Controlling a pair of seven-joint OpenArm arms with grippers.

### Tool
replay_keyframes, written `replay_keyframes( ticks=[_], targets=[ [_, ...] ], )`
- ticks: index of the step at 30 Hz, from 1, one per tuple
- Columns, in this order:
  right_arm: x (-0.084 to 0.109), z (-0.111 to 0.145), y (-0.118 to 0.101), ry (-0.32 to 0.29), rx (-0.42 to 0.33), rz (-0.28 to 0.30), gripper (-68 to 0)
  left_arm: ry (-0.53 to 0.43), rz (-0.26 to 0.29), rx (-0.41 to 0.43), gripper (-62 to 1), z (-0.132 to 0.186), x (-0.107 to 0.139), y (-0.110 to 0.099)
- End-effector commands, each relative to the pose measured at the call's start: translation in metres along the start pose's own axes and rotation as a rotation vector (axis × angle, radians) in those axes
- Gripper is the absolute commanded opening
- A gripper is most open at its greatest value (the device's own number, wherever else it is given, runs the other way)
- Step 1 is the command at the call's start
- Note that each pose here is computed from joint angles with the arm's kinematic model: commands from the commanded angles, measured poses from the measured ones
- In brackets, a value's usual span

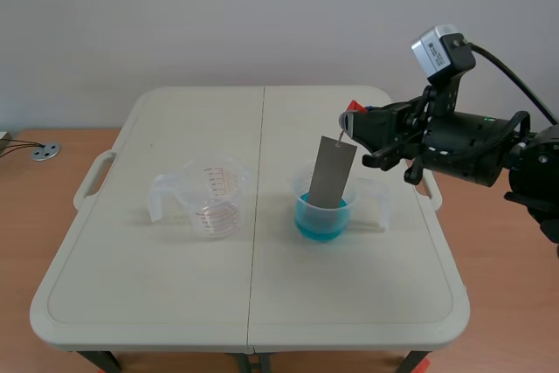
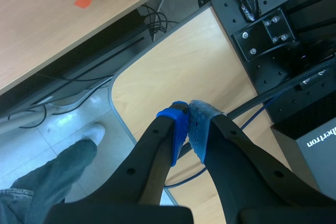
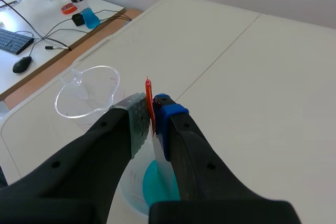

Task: Hold the metal plate by the orange handle, dip it into the blue solution, take it out and point at it, then put the plate back in the beaker on the left.
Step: 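Hold the plate still in the solution, then raise the plate and point at it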

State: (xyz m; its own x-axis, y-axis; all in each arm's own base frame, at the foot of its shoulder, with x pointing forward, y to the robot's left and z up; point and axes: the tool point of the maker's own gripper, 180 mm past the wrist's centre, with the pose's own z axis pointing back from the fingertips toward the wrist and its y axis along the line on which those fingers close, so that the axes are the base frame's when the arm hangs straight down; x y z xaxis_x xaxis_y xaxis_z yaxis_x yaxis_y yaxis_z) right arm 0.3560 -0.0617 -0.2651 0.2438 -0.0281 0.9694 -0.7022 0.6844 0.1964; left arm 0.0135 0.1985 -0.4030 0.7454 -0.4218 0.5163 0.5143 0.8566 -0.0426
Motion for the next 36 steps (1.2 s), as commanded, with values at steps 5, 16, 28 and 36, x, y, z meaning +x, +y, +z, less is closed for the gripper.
replay_keyframes(
  ticks=[5,16,28,36],
  targets=[
    [0.044,0.001,0.010,-0.095,0.040,0.078,-66.2,-0.026,0.010,-0.003,-58.2,-0.001,0.008,-0.002],
    [0.070,0.002,0.023,-0.125,0.064,0.155,-66.2,-0.027,0.011,-0.004,-58.2,-0.001,0.008,-0.003],
    [0.085,0.006,0.031,-0.084,0.064,0.223,-66.0,-0.159,-0.047,0.020,-58.2,-0.012,0.058,0.014],
    [0.107,0.013,0.045,-0.084,0.079,0.272,-66.0,-0.362,-0.161,0.076,-58.2,-0.020,0.143,0.046]
  ],
)
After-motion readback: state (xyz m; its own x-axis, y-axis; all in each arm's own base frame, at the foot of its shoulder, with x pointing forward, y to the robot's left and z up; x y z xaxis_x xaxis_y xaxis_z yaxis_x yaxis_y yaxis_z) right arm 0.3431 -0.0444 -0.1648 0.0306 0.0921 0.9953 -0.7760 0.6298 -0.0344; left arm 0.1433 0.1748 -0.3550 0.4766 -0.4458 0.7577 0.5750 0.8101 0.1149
